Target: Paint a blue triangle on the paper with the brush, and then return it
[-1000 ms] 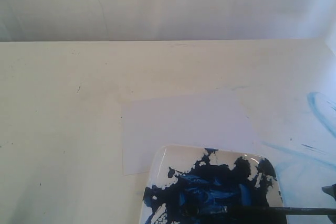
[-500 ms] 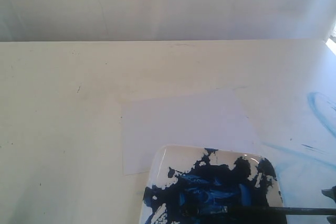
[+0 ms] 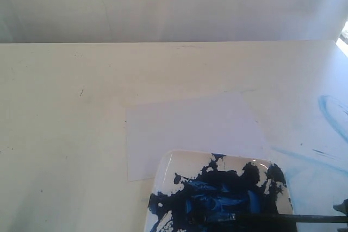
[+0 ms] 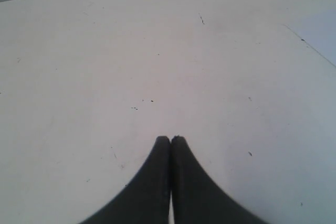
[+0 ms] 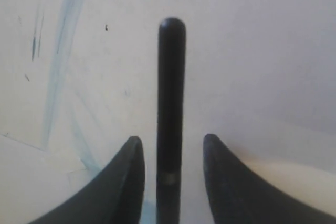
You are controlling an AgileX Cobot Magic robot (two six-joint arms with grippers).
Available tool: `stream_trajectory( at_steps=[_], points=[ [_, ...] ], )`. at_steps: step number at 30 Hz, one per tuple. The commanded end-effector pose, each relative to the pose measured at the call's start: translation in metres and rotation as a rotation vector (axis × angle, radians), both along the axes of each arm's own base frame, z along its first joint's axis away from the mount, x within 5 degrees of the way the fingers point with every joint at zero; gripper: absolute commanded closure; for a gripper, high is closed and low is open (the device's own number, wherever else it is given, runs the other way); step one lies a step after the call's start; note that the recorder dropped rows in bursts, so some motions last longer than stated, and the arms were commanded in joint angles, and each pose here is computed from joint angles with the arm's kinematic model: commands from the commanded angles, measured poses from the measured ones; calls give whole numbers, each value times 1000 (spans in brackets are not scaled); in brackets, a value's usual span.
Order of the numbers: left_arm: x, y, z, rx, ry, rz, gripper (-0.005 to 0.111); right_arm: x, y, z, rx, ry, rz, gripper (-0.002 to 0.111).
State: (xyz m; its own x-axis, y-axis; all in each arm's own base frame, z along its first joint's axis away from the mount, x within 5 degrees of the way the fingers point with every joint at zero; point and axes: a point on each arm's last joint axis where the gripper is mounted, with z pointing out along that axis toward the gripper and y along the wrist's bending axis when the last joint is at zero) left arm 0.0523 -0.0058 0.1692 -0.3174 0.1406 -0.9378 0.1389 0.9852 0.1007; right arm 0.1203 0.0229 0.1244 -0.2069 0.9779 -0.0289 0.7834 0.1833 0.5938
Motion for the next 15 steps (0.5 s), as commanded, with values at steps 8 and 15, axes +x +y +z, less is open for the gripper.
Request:
stream_trajectory(
  at_steps=[8,15],
  points=[
    [0,-1,0,-8,-4,-7,107,1,-1,0,-2,-13,-12,96],
    [0,-1,0,-8,-4,-7,107,5,-2,3,0,-71,-40,108]
  ],
)
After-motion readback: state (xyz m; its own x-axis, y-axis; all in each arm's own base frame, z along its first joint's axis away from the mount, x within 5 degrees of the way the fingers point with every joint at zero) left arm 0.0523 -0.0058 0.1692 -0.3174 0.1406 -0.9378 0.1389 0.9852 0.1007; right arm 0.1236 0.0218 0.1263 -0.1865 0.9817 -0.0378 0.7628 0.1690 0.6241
